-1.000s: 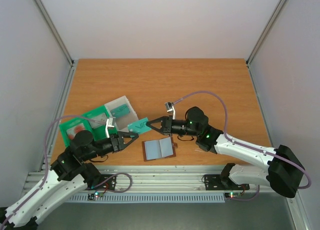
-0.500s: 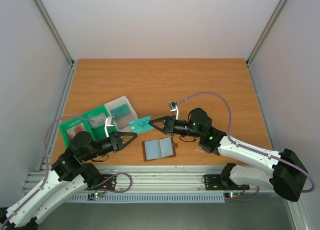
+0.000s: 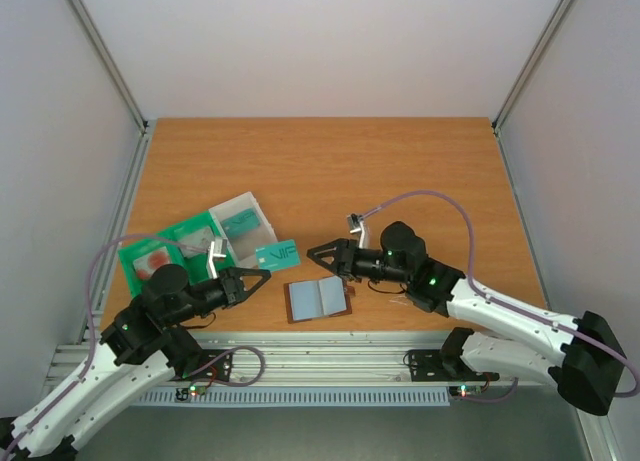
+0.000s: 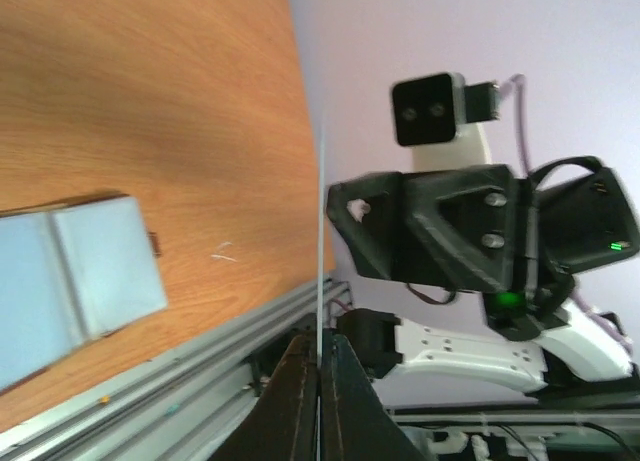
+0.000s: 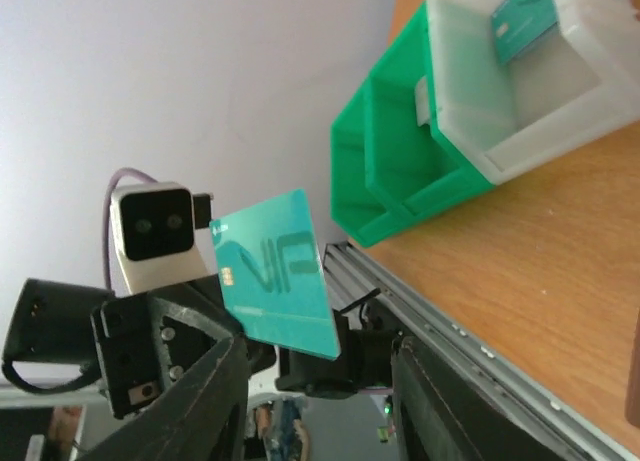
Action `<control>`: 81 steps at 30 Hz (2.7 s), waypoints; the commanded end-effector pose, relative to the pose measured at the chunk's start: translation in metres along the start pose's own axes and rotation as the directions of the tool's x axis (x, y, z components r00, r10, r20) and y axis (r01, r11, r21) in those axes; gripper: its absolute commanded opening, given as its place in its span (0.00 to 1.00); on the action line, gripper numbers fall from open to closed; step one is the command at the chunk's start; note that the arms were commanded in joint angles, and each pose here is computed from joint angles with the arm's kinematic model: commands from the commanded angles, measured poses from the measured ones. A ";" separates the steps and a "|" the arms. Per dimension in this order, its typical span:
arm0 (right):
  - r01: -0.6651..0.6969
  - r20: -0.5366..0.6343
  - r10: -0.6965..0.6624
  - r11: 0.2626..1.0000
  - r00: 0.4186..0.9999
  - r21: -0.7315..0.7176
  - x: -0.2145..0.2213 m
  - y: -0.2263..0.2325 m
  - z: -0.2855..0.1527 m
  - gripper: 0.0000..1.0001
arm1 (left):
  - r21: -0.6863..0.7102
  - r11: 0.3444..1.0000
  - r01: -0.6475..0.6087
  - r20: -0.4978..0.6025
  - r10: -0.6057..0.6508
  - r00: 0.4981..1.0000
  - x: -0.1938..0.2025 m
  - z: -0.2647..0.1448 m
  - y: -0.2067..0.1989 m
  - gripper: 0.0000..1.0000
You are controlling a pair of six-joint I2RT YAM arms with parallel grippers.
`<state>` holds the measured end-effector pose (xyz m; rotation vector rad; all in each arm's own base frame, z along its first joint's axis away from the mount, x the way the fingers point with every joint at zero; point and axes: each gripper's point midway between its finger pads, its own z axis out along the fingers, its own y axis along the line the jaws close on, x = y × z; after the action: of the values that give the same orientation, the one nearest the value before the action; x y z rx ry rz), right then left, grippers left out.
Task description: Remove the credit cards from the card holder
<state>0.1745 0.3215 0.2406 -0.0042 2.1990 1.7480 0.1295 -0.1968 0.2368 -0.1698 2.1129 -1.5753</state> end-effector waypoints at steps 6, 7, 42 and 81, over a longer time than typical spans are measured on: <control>0.091 0.021 -0.100 0.960 0.995 0.265 0.002 -0.027 -0.039 0.69 | -0.238 0.967 -0.087 0.073 0.107 0.992 -0.019 -0.012 0.027 0.00; 0.104 0.020 -0.114 0.955 0.993 0.278 0.001 -0.027 -0.043 0.74 | -0.271 0.958 -0.093 0.077 0.117 0.990 -0.022 -0.012 0.031 0.01; 0.185 -0.104 -0.162 0.940 0.981 0.286 0.026 -0.031 -0.059 0.99 | -0.775 0.631 -0.034 0.157 0.245 0.957 -0.156 0.023 0.123 0.01; 0.198 -0.158 -0.152 0.920 0.976 0.338 0.029 -0.044 -0.052 0.99 | -0.869 0.490 0.070 0.185 0.192 0.964 -0.179 0.049 0.198 0.02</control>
<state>0.1422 0.2609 0.1918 -0.2060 2.5077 1.2449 0.3324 -0.1107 0.0894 -0.5801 2.5050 -0.2514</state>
